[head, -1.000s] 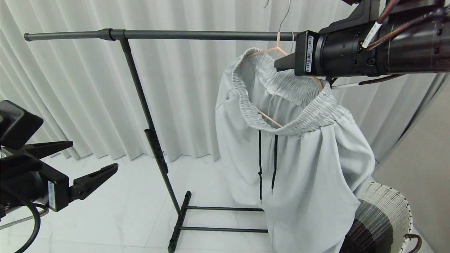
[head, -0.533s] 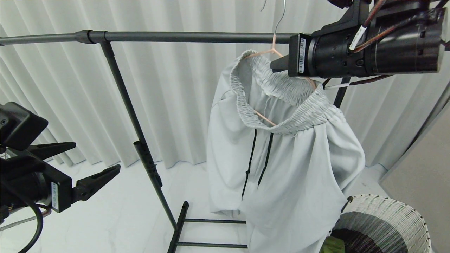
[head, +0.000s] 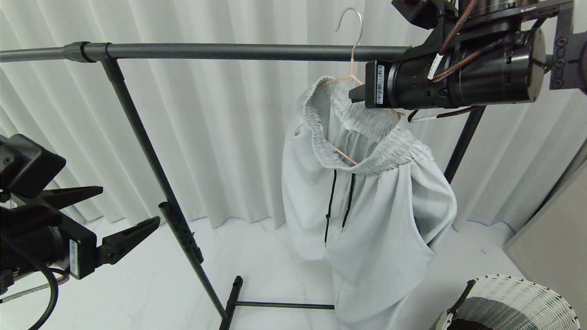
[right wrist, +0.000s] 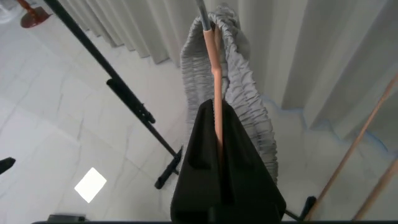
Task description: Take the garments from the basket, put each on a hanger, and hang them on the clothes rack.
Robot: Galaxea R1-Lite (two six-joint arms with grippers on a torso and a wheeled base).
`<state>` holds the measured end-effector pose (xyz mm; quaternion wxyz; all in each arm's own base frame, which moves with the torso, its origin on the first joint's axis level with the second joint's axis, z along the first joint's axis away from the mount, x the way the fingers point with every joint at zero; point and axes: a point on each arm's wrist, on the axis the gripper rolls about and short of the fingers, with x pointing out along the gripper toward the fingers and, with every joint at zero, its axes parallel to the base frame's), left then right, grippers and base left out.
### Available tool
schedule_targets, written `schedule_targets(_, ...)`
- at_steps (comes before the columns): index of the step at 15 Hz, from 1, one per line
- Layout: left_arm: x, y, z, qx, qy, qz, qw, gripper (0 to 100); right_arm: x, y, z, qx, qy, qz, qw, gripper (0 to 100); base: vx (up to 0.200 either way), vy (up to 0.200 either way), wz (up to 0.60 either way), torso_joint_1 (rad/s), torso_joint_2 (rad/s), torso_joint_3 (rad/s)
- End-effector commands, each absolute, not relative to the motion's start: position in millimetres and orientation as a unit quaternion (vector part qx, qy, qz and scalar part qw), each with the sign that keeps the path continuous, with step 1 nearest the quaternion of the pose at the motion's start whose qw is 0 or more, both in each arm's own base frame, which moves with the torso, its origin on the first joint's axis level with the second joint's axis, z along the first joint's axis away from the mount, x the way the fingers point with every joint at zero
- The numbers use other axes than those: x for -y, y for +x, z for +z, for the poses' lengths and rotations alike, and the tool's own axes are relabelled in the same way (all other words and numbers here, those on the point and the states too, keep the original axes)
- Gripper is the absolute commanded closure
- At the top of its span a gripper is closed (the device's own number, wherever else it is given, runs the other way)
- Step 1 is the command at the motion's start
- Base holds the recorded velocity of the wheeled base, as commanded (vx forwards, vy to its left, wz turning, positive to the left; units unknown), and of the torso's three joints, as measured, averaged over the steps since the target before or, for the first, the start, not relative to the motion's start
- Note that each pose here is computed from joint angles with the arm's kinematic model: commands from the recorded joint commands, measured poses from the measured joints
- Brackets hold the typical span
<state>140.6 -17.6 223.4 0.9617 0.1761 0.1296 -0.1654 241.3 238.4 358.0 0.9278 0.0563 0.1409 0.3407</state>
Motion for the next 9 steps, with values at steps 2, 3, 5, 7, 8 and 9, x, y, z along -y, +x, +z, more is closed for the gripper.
schedule_targets(2,21.9,140.4,223.2,-0.127,0.178,-0.180,0.959,0,-235.7,264.3,354.6,-0.138,0.059,0.317,0.936,100,0.000,0.000,0.00,0.000,0.00,0.000)
schedule_targets(3,22.4,140.4,223.2,-0.127,0.179,-0.182,0.959,0,-235.7,270.0,354.3,-0.137,0.060,0.312,0.938,100,0.000,0.000,0.00,0.000,0.00,0.000)
schedule_targets(5,23.5,140.5,223.0,-0.127,0.180,-0.186,0.958,0,-235.5,284.4,348.1,-0.141,0.059,0.300,0.942,100,0.000,0.000,0.00,0.000,0.00,0.000)
schedule_targets(7,23.7,140.9,223.2,-0.127,0.180,-0.186,0.958,0,-237.7,295.3,338.0,-0.152,0.055,0.291,0.943,100,0.000,0.000,0.00,0.000,0.00,0.000)
schedule_targets(8,23.9,140.5,223.5,-0.126,0.180,-0.186,0.958,0,-239.5,297.8,334.5,-0.156,0.053,0.286,0.944,100,0.000,0.000,0.00,0.000,0.00,0.000)
schedule_targets(9,24.3,140.4,223.5,-0.126,0.180,-0.188,0.957,0,-241.6,300.6,330.4,-0.160,0.051,0.283,0.944,100,0.000,0.000,0.00,0.000,0.00,0.000)
